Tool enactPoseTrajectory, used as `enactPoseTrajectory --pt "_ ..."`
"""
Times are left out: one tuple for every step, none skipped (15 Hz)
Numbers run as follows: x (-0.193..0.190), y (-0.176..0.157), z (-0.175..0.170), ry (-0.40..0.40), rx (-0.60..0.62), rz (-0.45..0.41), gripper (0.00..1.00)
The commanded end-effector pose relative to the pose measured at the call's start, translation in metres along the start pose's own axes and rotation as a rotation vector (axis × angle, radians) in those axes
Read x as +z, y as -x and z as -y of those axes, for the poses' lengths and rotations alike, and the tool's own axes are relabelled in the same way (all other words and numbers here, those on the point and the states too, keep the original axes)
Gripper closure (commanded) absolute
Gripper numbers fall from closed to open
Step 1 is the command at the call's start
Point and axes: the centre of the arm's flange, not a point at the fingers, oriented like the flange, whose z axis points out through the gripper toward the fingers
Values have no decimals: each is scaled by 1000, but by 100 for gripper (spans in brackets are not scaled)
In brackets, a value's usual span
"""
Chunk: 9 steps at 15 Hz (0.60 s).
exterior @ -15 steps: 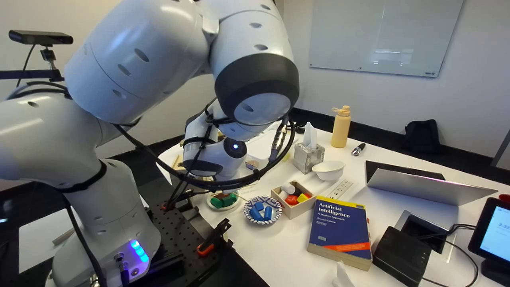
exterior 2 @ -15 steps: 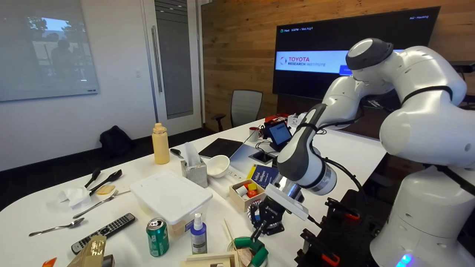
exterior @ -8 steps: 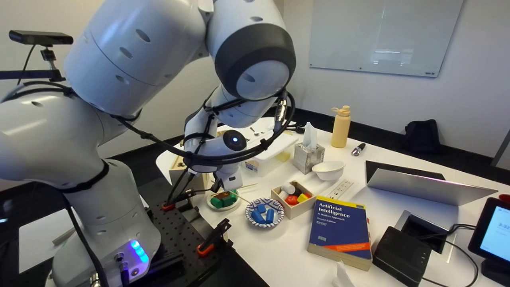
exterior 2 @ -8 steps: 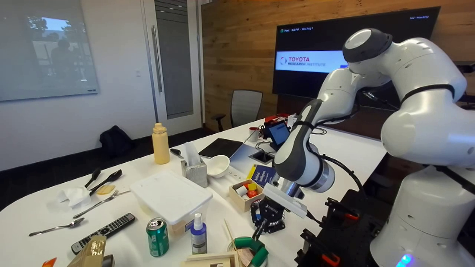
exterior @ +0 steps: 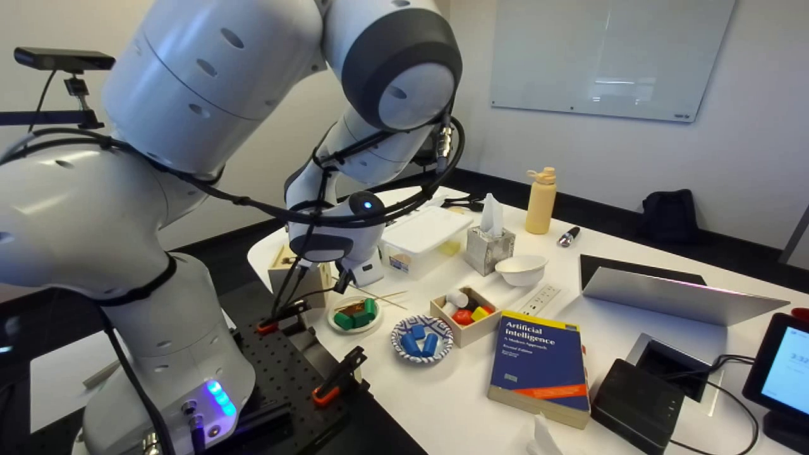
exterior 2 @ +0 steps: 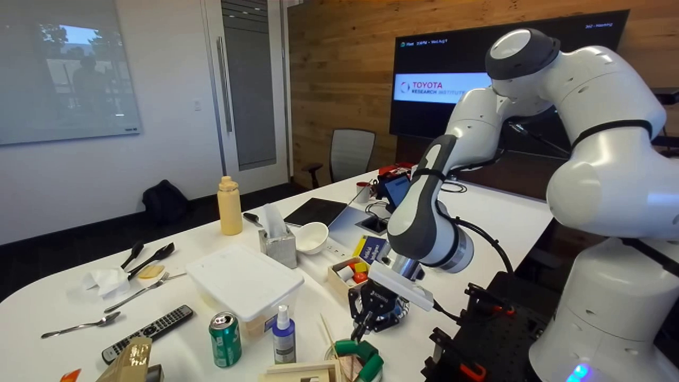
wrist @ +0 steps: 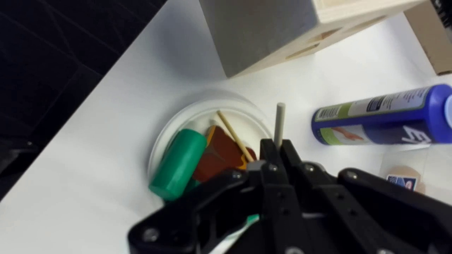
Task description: Use the chopstick to stir in the bowl
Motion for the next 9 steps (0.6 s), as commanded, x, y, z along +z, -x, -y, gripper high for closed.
enactPoseTrajectory --pt "8 53 15 61 -118 28 99" --pt "15 60 19 94 -141 43 99" --pt "19 69 22 127 -162 58 99" --pt "25 76 22 154 -179 71 99" --pt "30 80 22 189 -196 79 99" --pt "33 84 21 210 -215 83 99" --pt "35 84 20 243 -233 76 99" --pt "36 83 20 263 -255 61 99" --pt "37 79 20 293 -276 41 99"
